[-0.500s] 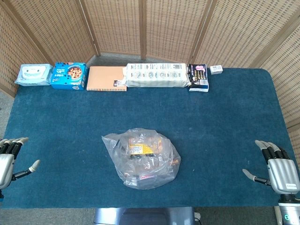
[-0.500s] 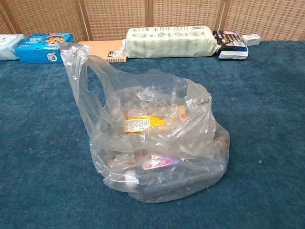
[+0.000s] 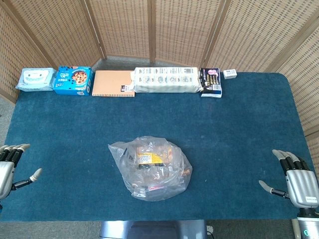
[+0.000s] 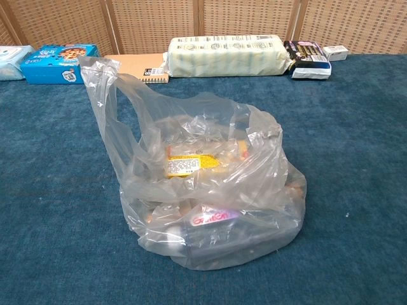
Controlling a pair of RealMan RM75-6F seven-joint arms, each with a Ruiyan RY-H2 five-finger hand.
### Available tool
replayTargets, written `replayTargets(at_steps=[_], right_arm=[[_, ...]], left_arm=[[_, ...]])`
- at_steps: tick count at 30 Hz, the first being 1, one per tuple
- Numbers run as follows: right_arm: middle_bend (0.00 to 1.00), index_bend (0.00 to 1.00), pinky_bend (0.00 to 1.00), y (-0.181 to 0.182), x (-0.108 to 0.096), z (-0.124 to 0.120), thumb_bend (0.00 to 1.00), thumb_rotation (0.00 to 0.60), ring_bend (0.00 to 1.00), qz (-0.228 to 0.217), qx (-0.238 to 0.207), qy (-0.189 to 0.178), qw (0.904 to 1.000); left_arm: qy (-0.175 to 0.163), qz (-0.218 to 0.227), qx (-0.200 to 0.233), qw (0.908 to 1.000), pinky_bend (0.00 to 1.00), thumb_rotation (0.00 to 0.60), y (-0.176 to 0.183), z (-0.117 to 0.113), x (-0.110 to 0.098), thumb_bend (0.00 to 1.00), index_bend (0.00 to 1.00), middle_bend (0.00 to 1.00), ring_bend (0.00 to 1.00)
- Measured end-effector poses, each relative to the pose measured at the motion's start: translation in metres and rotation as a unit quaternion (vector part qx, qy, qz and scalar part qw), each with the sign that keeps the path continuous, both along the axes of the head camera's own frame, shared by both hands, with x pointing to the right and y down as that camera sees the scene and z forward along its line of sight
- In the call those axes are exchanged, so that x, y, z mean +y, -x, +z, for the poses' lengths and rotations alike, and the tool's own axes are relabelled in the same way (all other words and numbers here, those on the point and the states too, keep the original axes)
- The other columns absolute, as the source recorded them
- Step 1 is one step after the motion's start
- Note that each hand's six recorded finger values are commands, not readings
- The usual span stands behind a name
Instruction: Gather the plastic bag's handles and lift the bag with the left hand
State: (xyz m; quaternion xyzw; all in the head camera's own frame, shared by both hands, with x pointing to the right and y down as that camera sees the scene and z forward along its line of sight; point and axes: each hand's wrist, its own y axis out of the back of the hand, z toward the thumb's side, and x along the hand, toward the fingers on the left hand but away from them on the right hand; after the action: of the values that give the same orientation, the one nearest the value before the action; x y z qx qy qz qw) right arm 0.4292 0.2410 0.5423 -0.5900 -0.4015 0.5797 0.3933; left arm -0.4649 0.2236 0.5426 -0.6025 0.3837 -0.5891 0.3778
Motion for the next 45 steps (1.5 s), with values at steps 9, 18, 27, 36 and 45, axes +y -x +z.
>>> replayTargets(at_steps=[9,18,27,36,45], right_arm=[[0.2,0.14,0.19,0.0,0.0,-0.002,0.2,0.309,0.18,-0.001,-0.002,-0.003,1.0],[0.2,0.14,0.19,-0.003,0.005,-0.005,0.19,0.307,0.18,0.004,-0.002,-0.005,1.0],[0.19,0.14,0.19,-0.007,0.01,-0.011,0.19,0.309,0.18,0.01,-0.003,-0.013,0.9999],[0.19,0.14,0.19,-0.01,0.013,-0.014,0.19,0.311,0.18,0.014,-0.005,-0.017,0.9997],[0.19,0.14,0.19,-0.019,0.017,-0.014,0.19,0.308,0.18,0.023,-0.009,-0.018,0.9995]], left_arm=[[0.046,0.033,0.03,0.9979,0.15,0.0,-0.019,0.007,-0.013,0.19,0.19,0.23,0.19],[0.132,0.089,0.083,0.9838,0.17,0.0,-0.06,0.023,-0.035,0.19,0.19,0.23,0.21],[0.18,0.136,0.124,0.9664,0.18,0.0,-0.106,0.038,-0.055,0.19,0.2,0.23,0.22],[0.206,0.173,0.154,0.9508,0.19,0.0,-0.154,0.055,-0.068,0.19,0.19,0.23,0.22],[0.244,0.203,0.198,0.9274,0.2,0.0,-0.212,0.075,-0.066,0.19,0.19,0.23,0.22]])
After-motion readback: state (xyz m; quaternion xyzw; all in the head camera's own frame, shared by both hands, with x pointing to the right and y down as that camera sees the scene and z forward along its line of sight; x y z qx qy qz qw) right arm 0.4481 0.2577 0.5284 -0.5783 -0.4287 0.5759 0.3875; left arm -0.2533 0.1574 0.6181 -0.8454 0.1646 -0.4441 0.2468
